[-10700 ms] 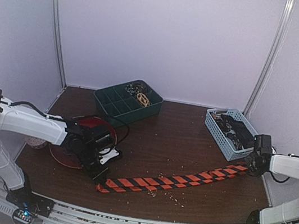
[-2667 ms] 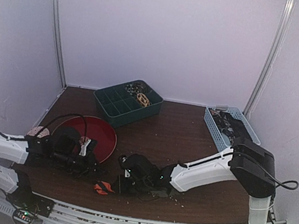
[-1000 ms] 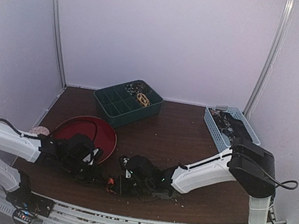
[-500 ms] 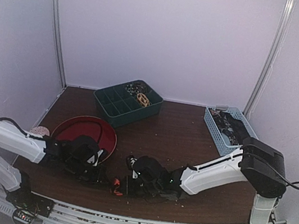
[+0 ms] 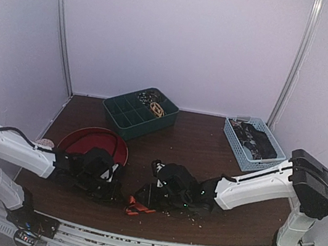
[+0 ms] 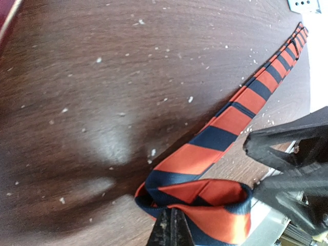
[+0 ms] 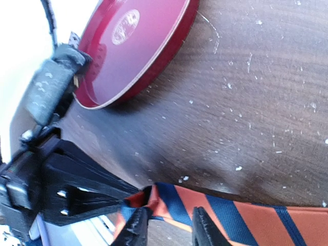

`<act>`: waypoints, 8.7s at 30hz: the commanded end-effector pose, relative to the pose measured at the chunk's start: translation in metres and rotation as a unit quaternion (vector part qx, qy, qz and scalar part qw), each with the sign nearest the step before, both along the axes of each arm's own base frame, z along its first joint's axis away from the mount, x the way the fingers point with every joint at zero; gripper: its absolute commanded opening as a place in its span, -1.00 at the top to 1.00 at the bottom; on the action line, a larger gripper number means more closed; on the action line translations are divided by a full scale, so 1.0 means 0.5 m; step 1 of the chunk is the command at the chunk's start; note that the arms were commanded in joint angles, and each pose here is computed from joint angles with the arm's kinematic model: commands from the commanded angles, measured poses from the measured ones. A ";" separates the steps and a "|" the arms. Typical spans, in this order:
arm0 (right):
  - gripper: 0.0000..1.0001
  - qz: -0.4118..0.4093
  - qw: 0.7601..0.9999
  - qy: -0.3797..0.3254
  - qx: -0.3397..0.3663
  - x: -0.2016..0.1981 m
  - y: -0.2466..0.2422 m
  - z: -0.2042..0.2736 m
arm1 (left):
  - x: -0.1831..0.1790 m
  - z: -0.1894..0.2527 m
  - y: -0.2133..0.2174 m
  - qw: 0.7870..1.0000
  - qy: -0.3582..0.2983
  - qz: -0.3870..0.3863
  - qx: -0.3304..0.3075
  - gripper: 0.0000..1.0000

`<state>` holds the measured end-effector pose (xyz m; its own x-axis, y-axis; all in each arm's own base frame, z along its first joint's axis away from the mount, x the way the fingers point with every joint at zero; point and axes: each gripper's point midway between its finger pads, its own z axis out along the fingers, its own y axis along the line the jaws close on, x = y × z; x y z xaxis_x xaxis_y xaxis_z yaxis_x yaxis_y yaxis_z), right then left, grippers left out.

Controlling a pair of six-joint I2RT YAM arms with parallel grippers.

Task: Roll the ties
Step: Roll the tie at the center of the board.

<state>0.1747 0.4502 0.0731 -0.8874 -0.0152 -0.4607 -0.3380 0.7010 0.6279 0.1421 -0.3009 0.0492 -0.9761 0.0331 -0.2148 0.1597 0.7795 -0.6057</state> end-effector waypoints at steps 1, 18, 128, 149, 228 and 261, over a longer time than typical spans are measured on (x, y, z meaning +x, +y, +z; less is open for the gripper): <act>0.22 -0.006 1.000 -0.003 0.004 0.001 -0.014 0.015 | 0.012 0.024 -0.040 0.999 -0.019 -0.015 -0.024 1.00; 0.12 0.015 0.999 0.035 -0.031 -0.036 -0.032 -0.040 | 0.015 0.000 -0.058 1.000 -0.019 -0.013 -0.010 1.00; 0.89 0.069 0.985 0.027 -0.159 0.001 -0.069 -0.124 | -0.020 -0.043 0.053 0.996 -0.014 0.020 0.085 1.00; 0.90 0.053 0.988 0.023 -0.145 0.005 -0.077 -0.118 | -0.003 -0.026 -0.067 0.999 -0.030 -0.027 -0.020 1.00; 0.49 -0.037 0.996 0.007 -0.078 0.032 -0.154 -0.081 | 0.045 -0.002 -0.202 0.991 -0.088 -0.088 -0.058 0.94; 0.70 0.015 0.998 0.012 -0.065 0.023 -0.111 -0.105 | 0.051 -0.004 -0.144 0.892 -0.301 -0.330 0.065 -0.40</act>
<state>0.1865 0.3962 0.0286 -0.8924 -0.0717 -0.4454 -0.3411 0.7535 0.5621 0.1684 -0.3601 0.0462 -0.5407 0.5681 -0.6204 0.8120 0.5451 -0.2087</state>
